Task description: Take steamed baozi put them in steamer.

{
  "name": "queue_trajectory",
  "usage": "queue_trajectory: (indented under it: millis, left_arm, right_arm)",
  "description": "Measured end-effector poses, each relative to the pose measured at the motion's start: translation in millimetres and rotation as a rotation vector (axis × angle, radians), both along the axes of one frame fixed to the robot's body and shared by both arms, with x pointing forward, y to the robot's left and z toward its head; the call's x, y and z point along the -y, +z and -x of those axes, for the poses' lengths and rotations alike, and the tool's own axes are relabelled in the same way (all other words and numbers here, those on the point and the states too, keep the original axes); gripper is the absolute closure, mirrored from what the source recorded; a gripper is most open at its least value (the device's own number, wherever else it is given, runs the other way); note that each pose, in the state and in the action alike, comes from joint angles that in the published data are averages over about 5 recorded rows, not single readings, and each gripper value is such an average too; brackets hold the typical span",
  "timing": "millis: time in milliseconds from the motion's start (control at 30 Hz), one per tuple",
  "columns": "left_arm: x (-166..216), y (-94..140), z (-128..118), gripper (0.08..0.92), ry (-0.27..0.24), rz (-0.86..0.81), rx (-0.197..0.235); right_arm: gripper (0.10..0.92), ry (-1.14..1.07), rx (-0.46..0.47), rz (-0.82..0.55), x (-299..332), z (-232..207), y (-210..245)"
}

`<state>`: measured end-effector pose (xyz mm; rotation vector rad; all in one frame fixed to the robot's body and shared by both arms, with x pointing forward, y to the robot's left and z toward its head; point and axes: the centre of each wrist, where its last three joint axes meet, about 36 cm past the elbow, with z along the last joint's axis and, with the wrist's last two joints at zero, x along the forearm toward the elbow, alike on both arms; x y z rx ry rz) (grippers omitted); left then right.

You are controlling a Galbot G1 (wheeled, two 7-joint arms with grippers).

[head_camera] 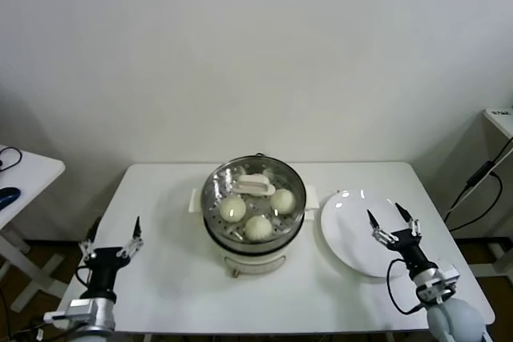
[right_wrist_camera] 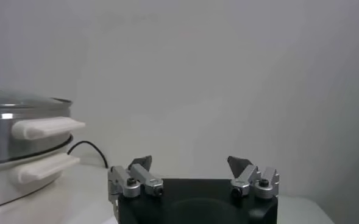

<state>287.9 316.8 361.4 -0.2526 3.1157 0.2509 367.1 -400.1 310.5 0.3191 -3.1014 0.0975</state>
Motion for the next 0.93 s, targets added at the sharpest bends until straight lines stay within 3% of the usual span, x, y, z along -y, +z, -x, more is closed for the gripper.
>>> queue_trajectory:
  millis: [367,933]
  left_arm:
    - [-8,-15,4,0.177,0.036,0.075,0.003]
    - [-7,-24,6,0.177,0.016,0.100,-0.013]
  right_arm:
    - [0.200,-0.005,-0.009,-0.032,6,7,2]
    - [0.200,0.026,-0.012,-0.045,15,4,3]
